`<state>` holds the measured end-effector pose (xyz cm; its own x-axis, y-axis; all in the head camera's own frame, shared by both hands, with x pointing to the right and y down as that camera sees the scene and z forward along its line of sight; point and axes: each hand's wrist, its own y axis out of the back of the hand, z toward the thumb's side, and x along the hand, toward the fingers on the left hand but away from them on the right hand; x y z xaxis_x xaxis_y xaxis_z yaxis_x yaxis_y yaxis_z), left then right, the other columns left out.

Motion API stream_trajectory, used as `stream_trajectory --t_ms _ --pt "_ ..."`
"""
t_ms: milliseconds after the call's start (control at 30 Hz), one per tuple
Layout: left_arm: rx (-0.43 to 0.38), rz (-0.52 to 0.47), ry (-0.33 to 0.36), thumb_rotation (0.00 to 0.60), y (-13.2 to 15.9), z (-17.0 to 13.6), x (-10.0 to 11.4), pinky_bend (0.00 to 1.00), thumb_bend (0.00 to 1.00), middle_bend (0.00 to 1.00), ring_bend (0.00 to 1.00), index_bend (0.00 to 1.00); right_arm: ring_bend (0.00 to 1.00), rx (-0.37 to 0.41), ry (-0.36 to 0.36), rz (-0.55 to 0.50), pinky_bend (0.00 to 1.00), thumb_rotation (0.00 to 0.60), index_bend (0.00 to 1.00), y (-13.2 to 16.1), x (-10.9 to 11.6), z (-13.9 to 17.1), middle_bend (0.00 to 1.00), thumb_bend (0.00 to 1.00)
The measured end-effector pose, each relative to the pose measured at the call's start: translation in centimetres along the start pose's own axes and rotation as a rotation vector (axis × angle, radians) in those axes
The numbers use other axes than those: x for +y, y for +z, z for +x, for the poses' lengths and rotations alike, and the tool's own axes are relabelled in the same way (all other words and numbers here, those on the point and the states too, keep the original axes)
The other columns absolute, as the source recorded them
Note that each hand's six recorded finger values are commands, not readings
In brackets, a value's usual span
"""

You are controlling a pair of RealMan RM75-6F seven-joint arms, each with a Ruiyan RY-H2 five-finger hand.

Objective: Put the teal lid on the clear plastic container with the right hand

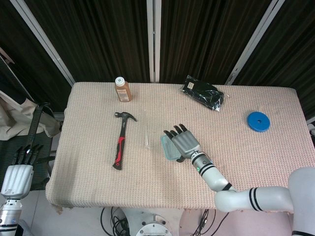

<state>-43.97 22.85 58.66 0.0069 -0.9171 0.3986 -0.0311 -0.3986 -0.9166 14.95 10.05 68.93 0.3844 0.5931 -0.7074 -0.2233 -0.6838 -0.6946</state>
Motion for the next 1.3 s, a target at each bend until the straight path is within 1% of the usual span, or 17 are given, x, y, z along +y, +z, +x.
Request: stream_trajectory --t_ms 200,467,667,1000,1300 --pt "0.001 0.000 -0.001 0.600 0.0 0.0 0.0 0.00 0.00 0.07 0.00 0.08 0.02 -0.004 -0.002 -0.001 0.00 0.600 0.00 0.0 -0.1 -0.3 0.38 0.11" --pt "0.001 -0.001 -0.002 0.600 0.0 -0.1 0.0 0.00 0.00 0.07 0.00 0.08 0.02 -0.015 0.001 -0.028 0.00 0.600 0.00 -0.4 -0.4 -0.5 0.38 0.11" --pt "0.000 -0.002 0.001 0.600 -0.1 -0.2 0.0 0.00 0.00 0.07 0.00 0.08 0.02 -0.027 -0.008 -0.045 0.00 0.600 0.00 -1.0 -0.4 -0.2 0.38 0.11" --pt "0.003 -0.004 0.000 0.600 -0.1 -0.3 -0.2 0.00 0.00 0.07 0.00 0.08 0.02 -0.036 0.000 -0.054 0.00 0.600 0.00 -1.8 -0.9 -0.4 0.37 0.11" --pt "0.009 -0.005 -0.004 0.600 -0.2 -0.4 -0.4 0.00 0.00 0.07 0.00 0.08 0.01 -0.051 0.002 -0.070 0.00 0.600 0.00 -3.0 -1.3 -0.5 0.34 0.11"
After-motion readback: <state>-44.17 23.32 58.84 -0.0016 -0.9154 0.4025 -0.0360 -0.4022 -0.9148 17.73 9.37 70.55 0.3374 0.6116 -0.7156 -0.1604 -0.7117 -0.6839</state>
